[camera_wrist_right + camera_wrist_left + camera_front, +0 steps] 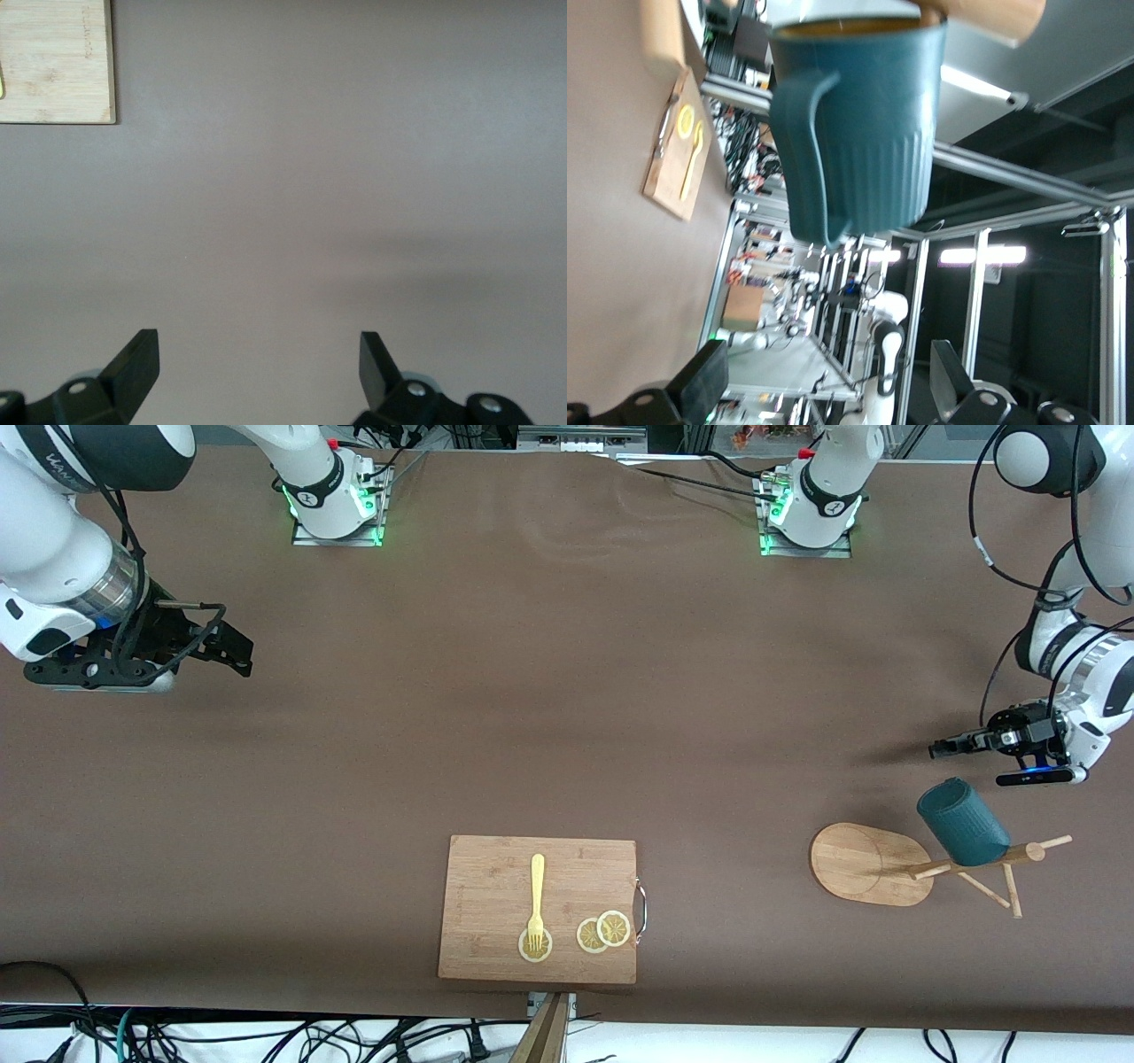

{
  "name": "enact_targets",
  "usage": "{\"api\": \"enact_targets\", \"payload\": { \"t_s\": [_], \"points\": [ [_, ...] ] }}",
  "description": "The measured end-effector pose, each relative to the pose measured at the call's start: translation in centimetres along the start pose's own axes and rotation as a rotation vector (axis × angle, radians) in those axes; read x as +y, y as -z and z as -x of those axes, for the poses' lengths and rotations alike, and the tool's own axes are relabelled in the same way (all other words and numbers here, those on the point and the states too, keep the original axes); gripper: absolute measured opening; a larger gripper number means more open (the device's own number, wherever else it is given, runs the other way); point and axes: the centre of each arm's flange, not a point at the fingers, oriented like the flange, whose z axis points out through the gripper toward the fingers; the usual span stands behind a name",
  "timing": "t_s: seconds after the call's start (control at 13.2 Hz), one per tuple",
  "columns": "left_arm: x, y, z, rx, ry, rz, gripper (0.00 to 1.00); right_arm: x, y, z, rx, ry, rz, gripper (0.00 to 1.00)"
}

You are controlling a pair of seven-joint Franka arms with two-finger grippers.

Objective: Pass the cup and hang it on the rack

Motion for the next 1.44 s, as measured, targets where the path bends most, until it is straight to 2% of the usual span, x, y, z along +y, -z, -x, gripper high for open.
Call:
{"api": "enact_targets", "payload": {
  "t_s": [0.3, 0.45, 0.68, 0.83, 0.98, 1.21, 1.44],
  "points": [
    [5.4, -0.6, 2.2, -0.132, -0.019, -0.152, 1.0, 0.0, 0.0, 0.0, 0.0, 0.0, 0.0, 1.0],
    [8.4, -1.4, 3.4, -0.194, -0.032, -0.257, 1.0, 0.0, 0.0, 0.0, 0.0, 0.0, 0.0, 1.0],
    [12.0, -2.4, 5.2, -0.272, -0.033, -0.49, 1.0, 0.0, 0.0, 0.0, 0.0, 0.0, 0.0, 1.0],
    [15.5, -4.5, 5.5, -0.303, -0.002, -0.675, 1.0, 0.0, 0.0, 0.0, 0.0, 0.0, 0.0, 1.0],
    [19.9, -8.5, 5.3, -0.319, 0.062, -0.868, 1.0, 0.0, 0.0, 0.0, 0.0, 0.0, 0.0, 1.0],
    [23.6, -15.3, 5.1, -0.331, 0.128, -1.114, 1.0, 0.0, 0.0, 0.0, 0.0, 0.0, 0.0, 1.0],
    [25.1, -21.3, 4.6, -0.343, 0.084, -1.37, 1.0, 0.0, 0.0, 0.0, 0.0, 0.0, 0.0, 1.0]
  ]
}}
